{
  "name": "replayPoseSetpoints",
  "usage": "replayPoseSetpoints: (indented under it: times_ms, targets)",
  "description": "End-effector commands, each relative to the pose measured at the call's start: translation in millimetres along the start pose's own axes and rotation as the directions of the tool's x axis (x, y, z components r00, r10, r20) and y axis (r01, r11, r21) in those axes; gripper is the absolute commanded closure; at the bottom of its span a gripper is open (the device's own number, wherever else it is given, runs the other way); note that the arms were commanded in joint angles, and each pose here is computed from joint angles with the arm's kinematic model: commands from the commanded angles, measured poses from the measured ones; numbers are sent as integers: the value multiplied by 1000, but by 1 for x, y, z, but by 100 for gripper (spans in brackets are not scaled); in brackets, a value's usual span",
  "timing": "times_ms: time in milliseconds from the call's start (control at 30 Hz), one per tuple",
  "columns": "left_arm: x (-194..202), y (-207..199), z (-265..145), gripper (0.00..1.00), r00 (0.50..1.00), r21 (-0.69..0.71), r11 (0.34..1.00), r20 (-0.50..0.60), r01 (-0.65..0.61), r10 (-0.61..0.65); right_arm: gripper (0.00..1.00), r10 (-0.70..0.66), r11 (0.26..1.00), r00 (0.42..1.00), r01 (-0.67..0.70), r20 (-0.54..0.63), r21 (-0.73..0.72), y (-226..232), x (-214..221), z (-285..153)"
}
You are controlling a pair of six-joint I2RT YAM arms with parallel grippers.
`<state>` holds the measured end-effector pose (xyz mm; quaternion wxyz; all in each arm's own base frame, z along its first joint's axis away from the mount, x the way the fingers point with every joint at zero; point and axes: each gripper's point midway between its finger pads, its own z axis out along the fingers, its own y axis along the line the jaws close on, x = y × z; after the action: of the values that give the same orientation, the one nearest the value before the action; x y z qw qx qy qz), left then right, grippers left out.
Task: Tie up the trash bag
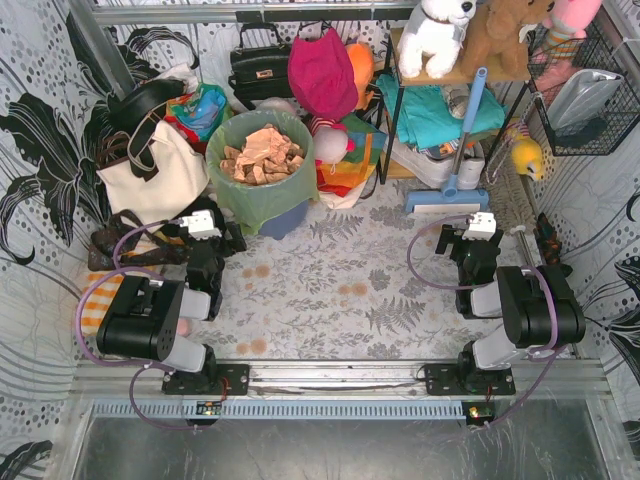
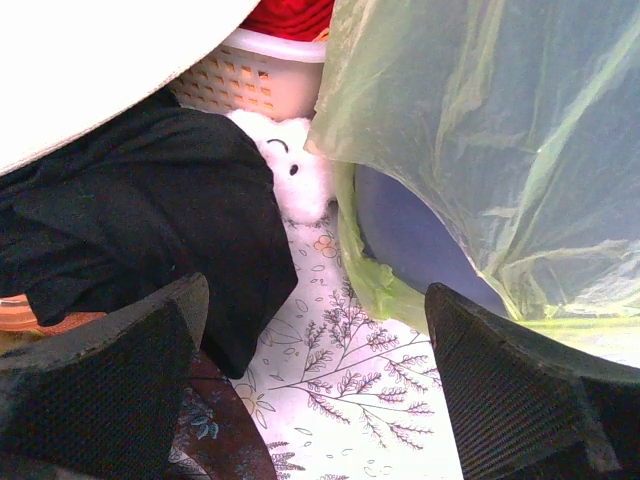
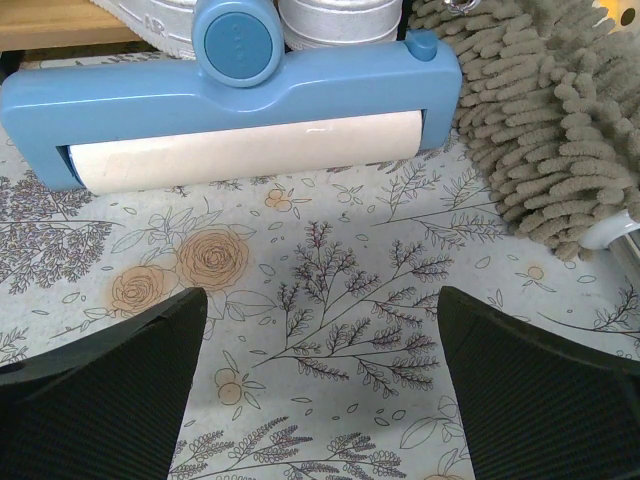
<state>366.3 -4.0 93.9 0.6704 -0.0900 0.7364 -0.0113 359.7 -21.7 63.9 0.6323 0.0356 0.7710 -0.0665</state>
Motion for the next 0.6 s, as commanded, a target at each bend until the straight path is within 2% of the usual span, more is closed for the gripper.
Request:
replayPoseSetpoints:
  times_ms: [0, 567]
  targets:
    - [-15, -2, 5, 2, 999, 12, 1000, 52, 8, -9, 3, 2, 1000, 999, -2, 41, -4, -1, -10, 2]
    - [-16, -3, 5, 2, 999, 14, 1000, 53, 10, -10, 3, 0, 1000, 999, 0, 40, -4, -1, -10, 2]
